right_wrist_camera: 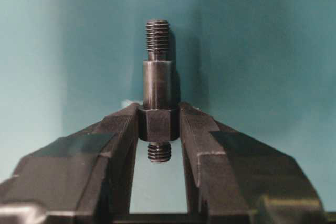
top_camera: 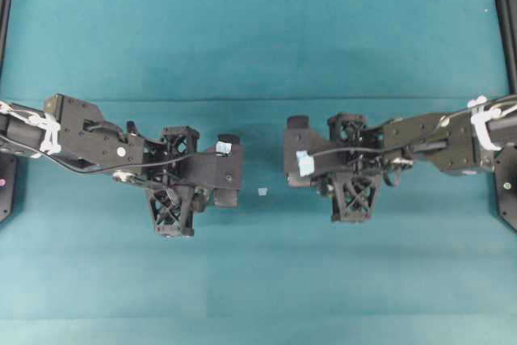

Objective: Insert the washer onto the shaft with both hands.
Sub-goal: 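Lift the washer and the shaft off the table, then rotate both grippers and bring the washer toward the shaft tip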

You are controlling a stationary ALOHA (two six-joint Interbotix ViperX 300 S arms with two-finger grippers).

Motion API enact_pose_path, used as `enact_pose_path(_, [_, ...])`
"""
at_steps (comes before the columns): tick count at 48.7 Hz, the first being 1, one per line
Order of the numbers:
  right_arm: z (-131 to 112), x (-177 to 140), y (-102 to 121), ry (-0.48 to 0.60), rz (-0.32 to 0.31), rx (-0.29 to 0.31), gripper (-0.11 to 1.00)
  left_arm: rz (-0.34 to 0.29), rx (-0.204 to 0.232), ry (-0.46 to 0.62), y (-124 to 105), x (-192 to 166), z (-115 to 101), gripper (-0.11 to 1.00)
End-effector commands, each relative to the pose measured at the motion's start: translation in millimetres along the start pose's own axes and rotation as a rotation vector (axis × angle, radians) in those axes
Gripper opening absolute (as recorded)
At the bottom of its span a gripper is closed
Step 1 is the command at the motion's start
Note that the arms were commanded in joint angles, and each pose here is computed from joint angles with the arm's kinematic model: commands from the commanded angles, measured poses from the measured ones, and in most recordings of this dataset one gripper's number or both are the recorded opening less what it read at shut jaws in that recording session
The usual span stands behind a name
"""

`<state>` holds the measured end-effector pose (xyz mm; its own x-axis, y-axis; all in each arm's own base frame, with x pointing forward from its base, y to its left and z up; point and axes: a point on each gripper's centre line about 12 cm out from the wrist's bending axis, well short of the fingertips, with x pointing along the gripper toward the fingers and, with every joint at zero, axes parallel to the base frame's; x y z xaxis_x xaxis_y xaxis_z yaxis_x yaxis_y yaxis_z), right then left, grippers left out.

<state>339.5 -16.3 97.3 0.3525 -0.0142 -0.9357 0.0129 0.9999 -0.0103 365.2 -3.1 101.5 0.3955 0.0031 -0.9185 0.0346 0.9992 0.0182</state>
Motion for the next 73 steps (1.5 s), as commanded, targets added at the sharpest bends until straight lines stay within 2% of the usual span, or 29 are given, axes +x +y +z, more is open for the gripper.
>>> enact_pose_path(1, [5.6, -10.2, 0.8, -0.037, -0.001, -0.014, 0.0, 0.003, 0.0, -0.055, 1.0, -10.0, 9.4, 0.35])
enact_pose_path(12, [7.0, -17.0, 3.8, -0.069, 0.0, -0.02, 0.0, 0.006, -0.002, -0.185, 1.9, -26.0, 23.4, 0.35])
enact_pose_path(20, [10.0, -19.0, 6.9, -0.114, 0.003, -0.026, 0.0, 0.007, 0.0, -0.239, 1.8, -31.6, 23.2, 0.35])
enact_pose_path(36, [11.5, -23.0, 8.5, -0.217, 0.011, 0.012, 0.0, 0.006, 0.0, -0.359, 0.6, -39.1, 14.6, 0.35])
enact_pose_path(51, [2.6, -27.9, 8.0, -0.34, 0.015, 0.074, 0.0, 0.007, 0.0, -0.452, 0.4, -43.5, 17.0, 0.35])
enact_pose_path(61, [-4.7, -30.6, 10.2, -0.418, 0.022, 0.086, 0.0, 0.007, -0.004, -0.512, 0.7, -43.7, 16.1, 0.35])
enact_pose_path(73, [-6.5, -26.6, 20.0, -0.451, 0.042, 0.08, 0.0, -0.016, -0.078, -0.606, 0.5, -44.7, 17.6, 0.35])
